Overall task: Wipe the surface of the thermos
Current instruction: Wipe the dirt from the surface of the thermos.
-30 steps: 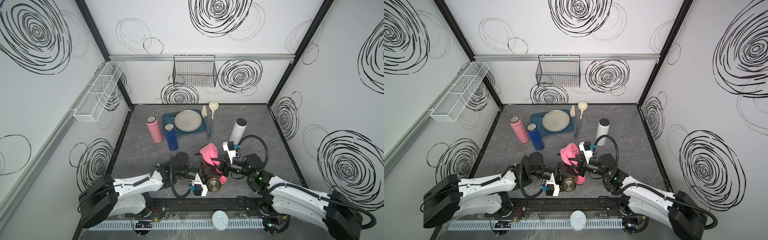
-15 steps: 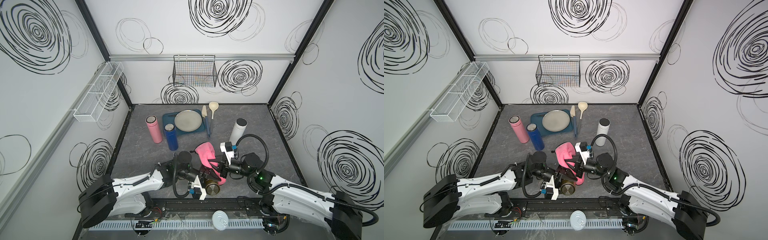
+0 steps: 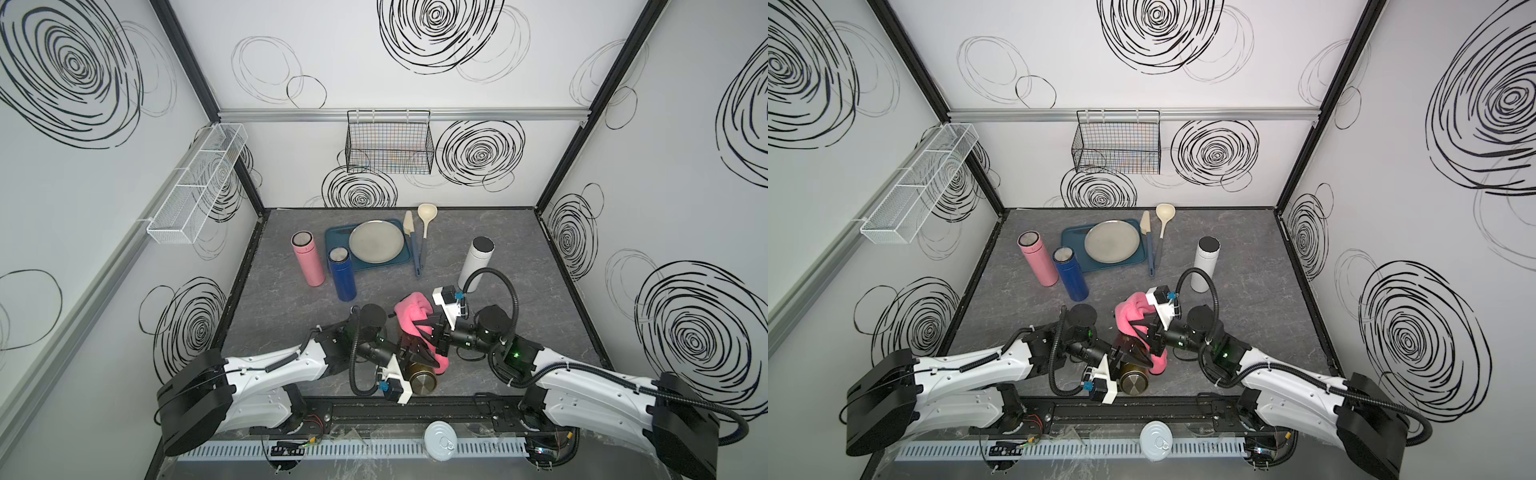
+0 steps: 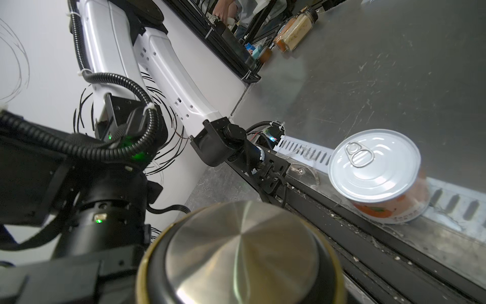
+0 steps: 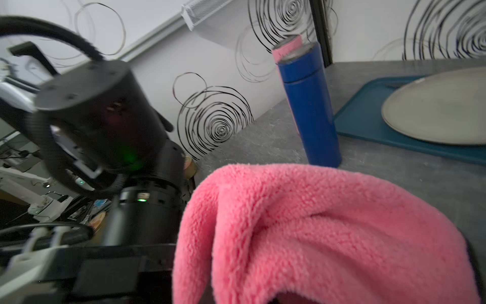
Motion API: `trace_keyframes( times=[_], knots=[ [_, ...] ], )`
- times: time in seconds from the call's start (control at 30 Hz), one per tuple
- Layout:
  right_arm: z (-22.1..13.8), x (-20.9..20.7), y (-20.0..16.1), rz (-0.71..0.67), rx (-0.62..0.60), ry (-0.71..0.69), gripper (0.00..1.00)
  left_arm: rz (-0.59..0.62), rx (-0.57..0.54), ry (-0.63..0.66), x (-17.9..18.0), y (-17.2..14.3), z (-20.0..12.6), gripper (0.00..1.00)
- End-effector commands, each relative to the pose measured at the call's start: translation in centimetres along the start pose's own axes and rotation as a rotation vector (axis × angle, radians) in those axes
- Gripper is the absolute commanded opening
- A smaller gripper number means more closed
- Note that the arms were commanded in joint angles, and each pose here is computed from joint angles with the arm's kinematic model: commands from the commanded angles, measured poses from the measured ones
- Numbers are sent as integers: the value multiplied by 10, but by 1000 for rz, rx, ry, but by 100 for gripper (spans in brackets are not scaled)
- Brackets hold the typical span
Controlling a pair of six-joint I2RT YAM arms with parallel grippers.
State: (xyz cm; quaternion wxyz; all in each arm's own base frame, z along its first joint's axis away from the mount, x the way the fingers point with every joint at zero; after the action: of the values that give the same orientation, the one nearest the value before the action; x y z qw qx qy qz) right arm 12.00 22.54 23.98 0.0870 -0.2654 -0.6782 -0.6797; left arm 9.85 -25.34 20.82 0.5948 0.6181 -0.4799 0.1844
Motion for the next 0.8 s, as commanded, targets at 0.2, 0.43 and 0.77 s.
trace_keyframes(
  times=[0.2,0.43,0.77],
  knots=[
    [-2,-53,-31,122,14,-137,0,173,-32,109,29,15,-4,0],
    [-2,-20,1,23,-4,-74,0,172,-24,122,32,16,-4,0],
    [-6,-42,-28,94,-6,-138,0,176,-15,166,34,18,-5,0]
  ],
)
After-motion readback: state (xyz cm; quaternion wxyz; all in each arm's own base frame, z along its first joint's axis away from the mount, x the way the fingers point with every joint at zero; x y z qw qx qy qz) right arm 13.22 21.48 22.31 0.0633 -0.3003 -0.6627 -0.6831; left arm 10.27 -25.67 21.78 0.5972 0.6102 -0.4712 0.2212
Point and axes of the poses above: each gripper's point midway between its finger pads, its own z axis out along the fingers, its own x axis along the line the jaws close on, y = z × x, the point moved 9 cm from there along -z, back along the fingers, and after that the axes turned 5 degrees about z, right-handed, at the moved point
